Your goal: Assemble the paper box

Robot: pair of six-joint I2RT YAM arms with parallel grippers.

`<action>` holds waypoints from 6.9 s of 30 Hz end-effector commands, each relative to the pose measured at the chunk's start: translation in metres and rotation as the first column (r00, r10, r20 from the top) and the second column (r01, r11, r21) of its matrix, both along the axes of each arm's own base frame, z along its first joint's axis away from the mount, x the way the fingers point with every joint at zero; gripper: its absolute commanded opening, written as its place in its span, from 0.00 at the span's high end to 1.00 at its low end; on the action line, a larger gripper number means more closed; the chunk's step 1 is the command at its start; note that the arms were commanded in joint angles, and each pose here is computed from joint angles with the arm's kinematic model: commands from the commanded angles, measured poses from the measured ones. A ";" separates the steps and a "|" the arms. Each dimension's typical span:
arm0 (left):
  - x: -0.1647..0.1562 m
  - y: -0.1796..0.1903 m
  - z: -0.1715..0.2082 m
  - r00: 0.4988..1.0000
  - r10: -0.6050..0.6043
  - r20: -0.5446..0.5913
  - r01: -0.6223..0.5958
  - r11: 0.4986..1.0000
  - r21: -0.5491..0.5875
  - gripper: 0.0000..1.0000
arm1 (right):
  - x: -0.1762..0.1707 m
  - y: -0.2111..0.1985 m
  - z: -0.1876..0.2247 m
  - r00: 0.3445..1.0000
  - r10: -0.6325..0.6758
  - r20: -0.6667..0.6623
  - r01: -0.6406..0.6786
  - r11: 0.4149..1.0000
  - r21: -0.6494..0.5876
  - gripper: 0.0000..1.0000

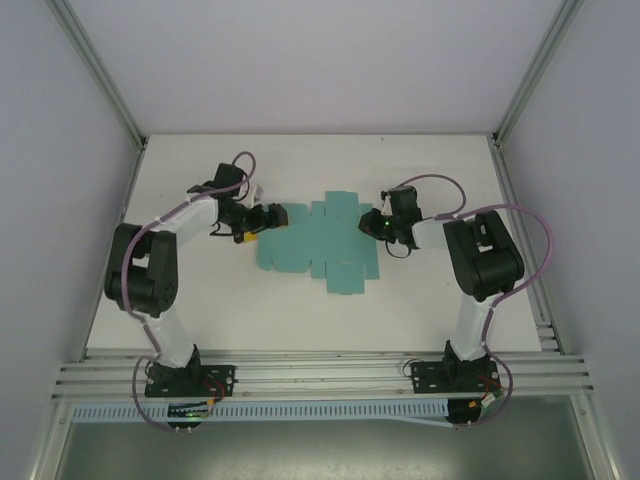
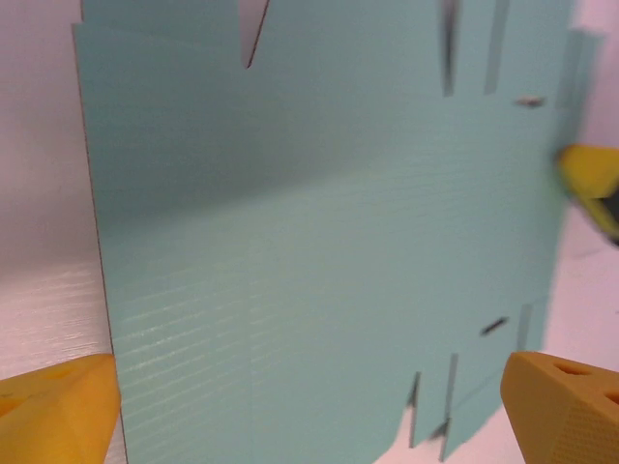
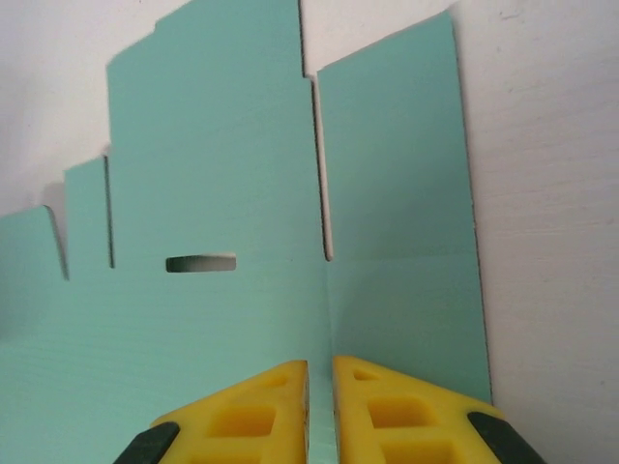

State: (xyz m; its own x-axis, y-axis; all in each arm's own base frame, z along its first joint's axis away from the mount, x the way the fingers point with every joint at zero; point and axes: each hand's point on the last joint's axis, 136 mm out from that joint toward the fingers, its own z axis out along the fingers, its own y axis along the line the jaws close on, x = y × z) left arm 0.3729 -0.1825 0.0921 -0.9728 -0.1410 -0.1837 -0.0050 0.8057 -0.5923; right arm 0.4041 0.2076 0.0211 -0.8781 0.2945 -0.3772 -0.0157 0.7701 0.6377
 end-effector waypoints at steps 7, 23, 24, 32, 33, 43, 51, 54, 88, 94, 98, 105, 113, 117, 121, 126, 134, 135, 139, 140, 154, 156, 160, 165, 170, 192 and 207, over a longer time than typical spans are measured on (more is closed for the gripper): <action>0.000 -0.072 0.097 0.948 -0.157 0.276 0.252 0.901 -0.352 0.05 | -0.075 -0.004 -0.077 0.958 0.056 -0.282 -0.074 0.996 -0.056 0.86; 0.010 -0.081 0.061 0.957 -0.211 0.199 0.271 0.892 -0.361 0.51 | -0.071 0.000 -0.076 0.964 0.084 -0.251 -0.103 0.992 -0.067 0.86; 0.010 -0.079 0.061 0.958 -0.206 0.200 0.266 0.899 -0.348 0.52 | -0.071 0.000 -0.076 0.964 0.084 -0.253 -0.104 0.992 -0.067 0.86; 0.013 -0.043 0.038 0.971 -0.163 0.176 0.177 0.982 -0.070 0.58 | -0.073 -0.006 -0.078 0.960 0.095 -0.265 -0.130 0.985 -0.118 0.86; 0.013 -0.042 0.037 0.971 -0.166 0.174 0.179 0.982 -0.063 0.62 | -0.073 -0.006 -0.077 0.961 0.099 -0.259 -0.133 0.984 -0.116 0.86; 0.018 -0.030 0.040 0.963 -0.132 0.234 0.134 0.991 0.007 1.00 | -0.049 0.000 -0.014 0.983 0.134 -0.129 -0.150 0.980 -0.127 0.72; 0.000 -0.016 0.042 0.952 -0.079 0.297 0.074 0.997 0.029 1.00 | -0.030 0.032 0.085 0.987 0.143 0.067 -0.147 0.987 0.058 0.70; -0.004 -0.015 0.041 0.950 -0.070 0.305 0.062 0.997 0.038 1.00 | -0.033 0.060 0.092 0.977 0.201 0.070 -0.208 0.972 0.107 0.77; -0.006 -0.079 0.081 0.937 -0.140 0.320 0.127 0.990 0.063 1.00 | -0.047 0.109 -0.023 0.955 0.230 -0.189 -0.246 0.967 -0.068 0.90; -0.012 -0.058 0.058 0.956 -0.090 0.278 0.051 0.988 0.146 1.00 | -0.041 0.096 0.013 0.972 0.211 -0.098 -0.218 0.974 -0.061 0.76; -0.015 -0.047 0.058 0.949 -0.046 0.311 -0.002 0.988 0.152 1.00 | -0.037 0.059 0.031 0.989 0.138 -0.050 -0.141 0.988 -0.065 0.65; -0.015 -0.064 0.103 0.875 -0.060 0.480 0.068 0.998 0.001 1.00 | -0.064 -0.014 0.046 0.999 0.036 -0.009 -0.037 0.984 -0.175 0.53; -0.042 -0.083 0.163 0.753 -0.099 0.650 0.257 0.954 -0.152 1.00 | -0.079 -0.043 0.106 0.961 0.063 0.269 -0.074 0.997 0.032 0.42; -0.067 -0.085 0.188 0.697 -0.082 0.712 0.341 0.912 -0.228 1.00 | -0.090 -0.044 0.129 0.921 0.121 0.369 -0.152 0.987 0.056 0.39; -0.084 -0.079 0.208 0.658 -0.046 0.752 0.364 0.893 -0.264 1.00 | -0.098 -0.040 0.145 0.887 0.149 0.437 -0.201 0.977 0.075 0.39; -0.093 -0.074 0.213 0.651 -0.039 0.758 0.364 0.892 -0.267 1.00 | -0.106 -0.037 0.168 0.830 0.152 0.537 -0.236 0.967 0.091 0.41; -0.093 -0.074 0.207 0.665 -0.035 0.746 0.355 0.894 -0.274 1.00 | -0.113 -0.044 0.196 0.776 0.145 0.614 -0.218 0.975 0.046 0.56; -0.093 -0.075 0.206 0.668 -0.040 0.743 0.359 0.892 -0.276 1.00 | -0.113 -0.046 0.199 0.767 0.141 0.626 -0.211 0.977 0.039 0.56; -0.095 -0.077 0.204 0.677 -0.052 0.734 0.372 0.885 -0.281 1.00 | -0.111 -0.050 0.207 0.749 0.149 0.646 -0.200 0.980 0.005 0.56; -0.095 -0.077 0.203 0.678 -0.053 0.733 0.371 0.885 -0.280 1.00 | -0.110 -0.050 0.210 0.745 0.151 0.650 -0.203 0.979 0.005 0.58; -0.081 -0.067 0.181 0.714 -0.014 0.700 0.264 0.931 -0.252 1.00 | -0.096 -0.048 0.233 0.773 0.178 0.609 -0.216 0.976 -0.011 1.00; -0.076 -0.067 0.172 0.729 -0.016 0.684 0.248 0.938 -0.242 1.00 | -0.094 -0.048 0.226 0.794 0.197 0.575 -0.188 0.979 -0.075 1.00; -0.070 -0.077 0.152 0.752 -0.037 0.658 0.269 0.929 -0.254 1.00 | -0.093 -0.034 0.209 0.815 0.296 0.498 -0.176 0.945 -0.274 1.00; -0.060 -0.094 0.127 0.803 -0.059 0.593 0.296 0.904 -0.310 1.00 | -0.086 0.008 0.188 0.799 0.442 0.407 -0.275 0.872 -0.406 1.00; -0.057 -0.107 0.108 0.844 -0.073 0.532 0.312 0.873 -0.375 1.00 | -0.067 0.043 0.160 0.787 0.545 0.288 -0.332 0.768 -0.547 1.00; -0.089 -0.014 -0.012 0.969 0.067 0.238 -0.077 0.997 0.032 0.02 | -0.009 0.041 0.100 0.423 0.905 -0.055 -0.078 -0.025 -0.997 1.00; -0.004 -0.006 0.085 0.922 0.148 0.359 -0.094 0.982 -0.164 0.01 | -0.006 0.098 0.105 0.202 0.975 -0.090 0.288 -0.147 -0.946 1.00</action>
